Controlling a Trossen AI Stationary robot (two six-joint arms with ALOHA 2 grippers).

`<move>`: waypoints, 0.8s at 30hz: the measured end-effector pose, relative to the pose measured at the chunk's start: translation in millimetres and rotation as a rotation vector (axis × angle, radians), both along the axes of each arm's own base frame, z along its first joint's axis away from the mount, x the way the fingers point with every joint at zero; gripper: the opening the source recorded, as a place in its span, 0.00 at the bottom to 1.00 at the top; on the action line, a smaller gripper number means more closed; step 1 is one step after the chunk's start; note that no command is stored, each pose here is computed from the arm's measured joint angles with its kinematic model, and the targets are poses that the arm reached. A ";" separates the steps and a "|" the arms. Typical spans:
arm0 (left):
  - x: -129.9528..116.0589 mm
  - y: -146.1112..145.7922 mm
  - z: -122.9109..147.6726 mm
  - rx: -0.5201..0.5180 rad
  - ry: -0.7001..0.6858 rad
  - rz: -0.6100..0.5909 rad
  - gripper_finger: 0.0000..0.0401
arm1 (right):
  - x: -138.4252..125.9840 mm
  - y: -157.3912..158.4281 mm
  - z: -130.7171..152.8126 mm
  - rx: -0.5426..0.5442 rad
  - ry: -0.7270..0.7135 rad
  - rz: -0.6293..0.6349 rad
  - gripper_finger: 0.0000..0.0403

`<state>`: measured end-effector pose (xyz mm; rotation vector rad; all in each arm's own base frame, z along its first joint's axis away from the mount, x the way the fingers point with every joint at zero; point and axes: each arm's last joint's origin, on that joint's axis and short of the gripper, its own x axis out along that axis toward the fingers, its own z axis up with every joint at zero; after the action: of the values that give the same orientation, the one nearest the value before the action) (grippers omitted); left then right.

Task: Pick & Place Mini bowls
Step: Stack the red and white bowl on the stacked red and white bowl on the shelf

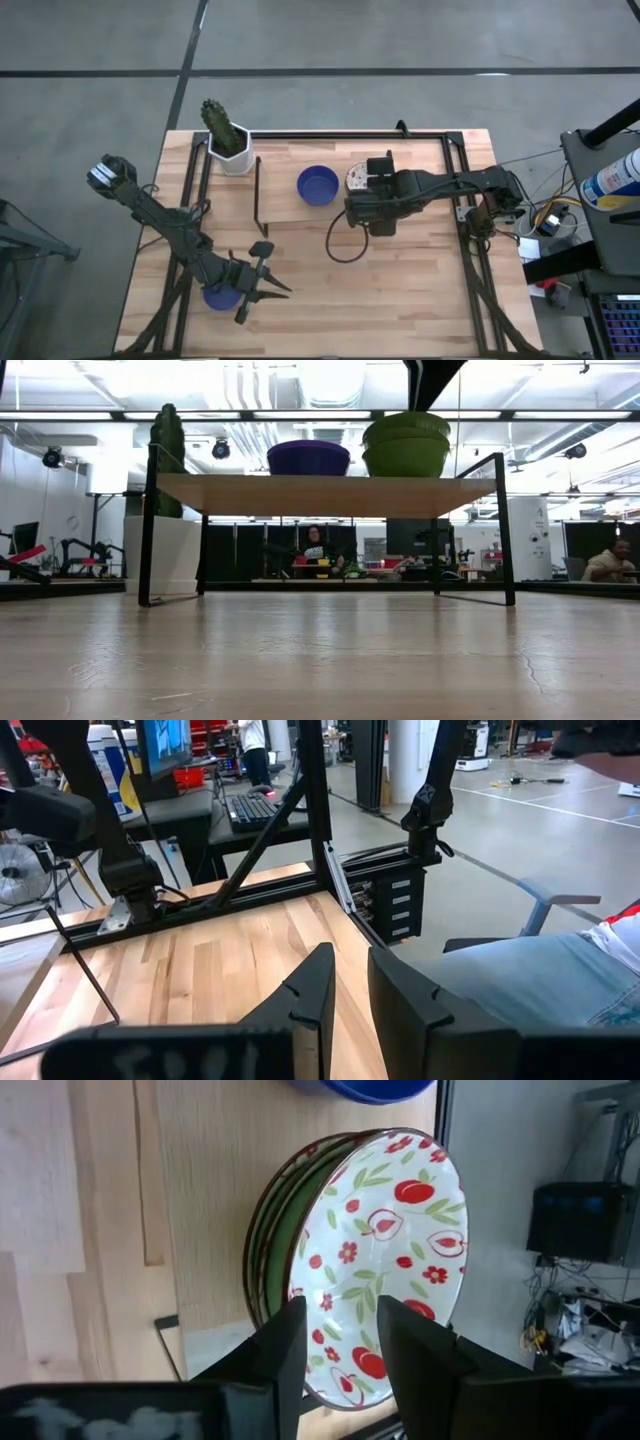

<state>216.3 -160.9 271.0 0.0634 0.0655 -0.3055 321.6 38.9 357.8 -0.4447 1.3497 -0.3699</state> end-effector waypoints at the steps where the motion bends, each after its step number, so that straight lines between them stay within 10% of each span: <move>1: 0.0 0.0 0.0 0.000 0.000 0.000 0.16 | 0.0 0.0 -0.1 0.000 0.000 0.000 0.29; 24: -0.2 -0.6 0.5 -0.006 -0.003 -0.020 0.16 | -0.1 0.3 -0.4 0.018 -0.019 -0.035 0.29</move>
<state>216.1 -161.5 271.6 0.0587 0.0607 -0.3252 321.5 39.2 357.4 -0.4021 1.3427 -0.3897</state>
